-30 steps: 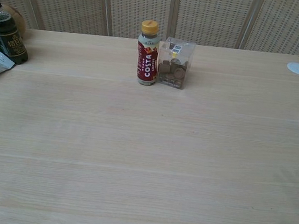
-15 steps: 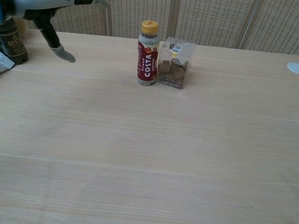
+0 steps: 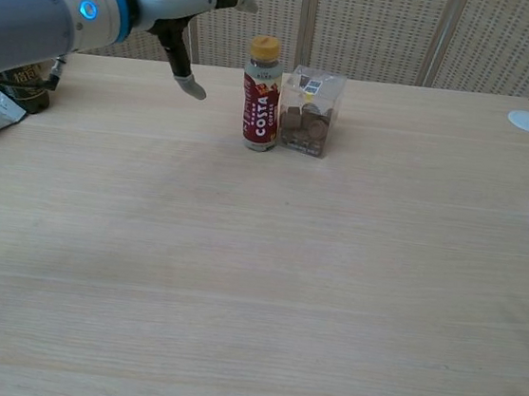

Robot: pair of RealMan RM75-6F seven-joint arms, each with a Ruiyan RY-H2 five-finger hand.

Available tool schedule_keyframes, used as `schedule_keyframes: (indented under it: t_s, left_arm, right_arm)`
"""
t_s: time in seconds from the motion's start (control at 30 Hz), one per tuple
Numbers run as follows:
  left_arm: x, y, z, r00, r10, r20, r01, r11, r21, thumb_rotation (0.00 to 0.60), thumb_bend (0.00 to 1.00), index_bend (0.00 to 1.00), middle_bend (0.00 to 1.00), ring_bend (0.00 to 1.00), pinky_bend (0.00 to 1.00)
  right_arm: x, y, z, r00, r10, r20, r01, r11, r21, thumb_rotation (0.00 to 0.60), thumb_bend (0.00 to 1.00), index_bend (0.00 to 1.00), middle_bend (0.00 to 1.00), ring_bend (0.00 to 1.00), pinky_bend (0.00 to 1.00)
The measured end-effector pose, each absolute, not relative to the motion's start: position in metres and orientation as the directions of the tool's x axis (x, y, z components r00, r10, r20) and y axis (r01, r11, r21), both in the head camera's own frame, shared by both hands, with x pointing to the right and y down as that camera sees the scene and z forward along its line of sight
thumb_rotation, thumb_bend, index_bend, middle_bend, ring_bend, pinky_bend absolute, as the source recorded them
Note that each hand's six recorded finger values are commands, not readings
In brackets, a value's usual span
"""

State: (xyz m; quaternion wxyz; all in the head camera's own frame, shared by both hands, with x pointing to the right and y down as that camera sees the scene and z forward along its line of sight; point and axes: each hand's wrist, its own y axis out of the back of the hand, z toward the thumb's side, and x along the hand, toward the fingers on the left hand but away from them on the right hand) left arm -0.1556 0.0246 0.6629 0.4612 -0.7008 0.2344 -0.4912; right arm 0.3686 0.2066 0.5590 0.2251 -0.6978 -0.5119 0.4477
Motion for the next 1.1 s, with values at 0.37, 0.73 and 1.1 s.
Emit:
schedule_keyframes:
  t_s: [0.37,0.73,1.1]
  left_arm:
    - [-0.112,0.01,0.691,0.367,-0.796,0.481,0.149,-0.46,-0.875,0.6,0.0,0.0,0.0,0.0,0.0]
    - [-0.095,0.01,0.717,0.321,-0.827,0.461,0.146,-0.438,-0.887,0.6,0.0,0.25,0.25,0.15,0.23]
    - [-0.095,0.012,0.711,0.331,-0.876,0.352,0.165,-0.313,-0.935,0.6,0.0,0.86,0.94,0.87,0.8]
  right_arm:
    - [0.377,0.202,0.555,0.05,0.92,-0.389,0.528,-0.355,-0.772,0.6,0.0,0.21,0.23,0.16,0.21]
    - [0.383,0.198,0.549,0.037,0.928,-0.371,0.539,-0.331,-0.775,0.6,0.0,0.21,0.23,0.17,0.21]
    - [0.383,0.197,0.545,0.036,0.934,-0.356,0.541,-0.317,-0.779,0.6,0.0,0.22,0.27,0.18,0.21]
